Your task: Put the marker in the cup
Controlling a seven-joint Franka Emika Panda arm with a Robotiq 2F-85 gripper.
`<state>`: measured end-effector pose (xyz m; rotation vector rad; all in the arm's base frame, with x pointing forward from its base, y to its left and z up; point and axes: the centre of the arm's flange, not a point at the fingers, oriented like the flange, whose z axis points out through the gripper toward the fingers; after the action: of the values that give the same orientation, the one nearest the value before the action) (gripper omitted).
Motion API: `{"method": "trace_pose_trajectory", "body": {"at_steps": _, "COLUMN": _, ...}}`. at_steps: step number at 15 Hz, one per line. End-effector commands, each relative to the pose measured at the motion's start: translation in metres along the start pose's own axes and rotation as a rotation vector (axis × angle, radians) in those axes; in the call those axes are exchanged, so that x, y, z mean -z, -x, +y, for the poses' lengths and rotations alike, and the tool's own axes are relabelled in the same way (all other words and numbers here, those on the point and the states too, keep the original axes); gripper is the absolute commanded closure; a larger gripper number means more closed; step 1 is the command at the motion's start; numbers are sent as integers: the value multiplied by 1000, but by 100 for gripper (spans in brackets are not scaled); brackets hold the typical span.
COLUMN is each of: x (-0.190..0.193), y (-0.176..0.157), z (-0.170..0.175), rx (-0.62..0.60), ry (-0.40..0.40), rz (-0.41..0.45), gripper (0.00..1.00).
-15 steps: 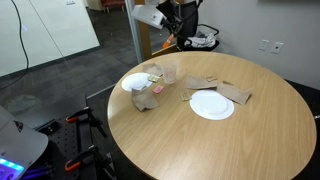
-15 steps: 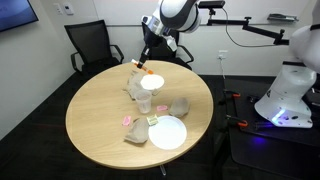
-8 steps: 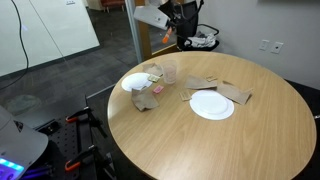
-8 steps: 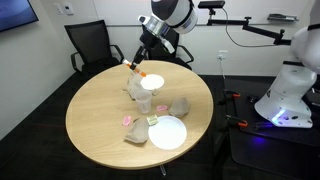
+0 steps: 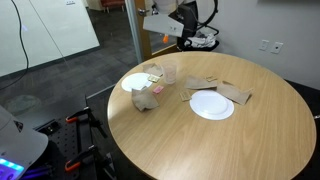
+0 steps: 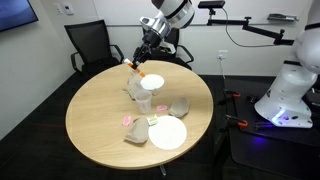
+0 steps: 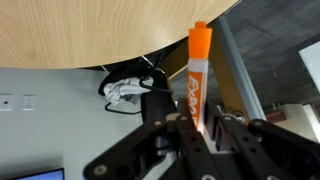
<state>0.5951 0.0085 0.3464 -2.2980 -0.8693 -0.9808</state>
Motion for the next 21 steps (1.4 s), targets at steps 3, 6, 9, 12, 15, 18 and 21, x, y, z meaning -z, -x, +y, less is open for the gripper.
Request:
{"method": "trace_pose_trajectory", "body": {"at_steps": 3, "x": -3, "y": 46, "z": 23, "rx": 123, "ry": -147, "rz": 87, "gripper": 95}}
{"method": "trace_pose_trajectory", "body": {"at_steps": 6, "x": -11, "y": 53, "z": 22, "rx": 164, "ry": -151, "rz": 111, "gripper": 95}}
{"method": "trace_pose_trajectory", "body": {"at_steps": 9, "x": -14, "y": 57, "z": 22, "rx": 151, "ry": -151, "rz": 83, "gripper": 80}}
{"method": "trace_pose_trajectory", "body": {"at_steps": 12, "x": -20, "y": 54, "z": 16, "rx": 160, "ry": -163, "rz": 79, "gripper": 95}}
{"method": "trace_pose_trajectory", "body": {"at_steps": 15, "x": -23, "y": 61, "z": 24, "rx": 210, "ry": -159, "rz": 118, "gripper": 95}}
{"method": "trace_pose_trajectory", "body": {"at_steps": 18, "x": -26, "y": 67, "z": 27, "rx": 259, "ry": -161, "rz": 188, "gripper": 95}}
{"method": "trace_pose_trajectory", "body": {"at_steps": 21, "x": -31, "y": 72, "z": 28, "rx": 295, "ry": -169, "rz": 278, "gripper": 95}}
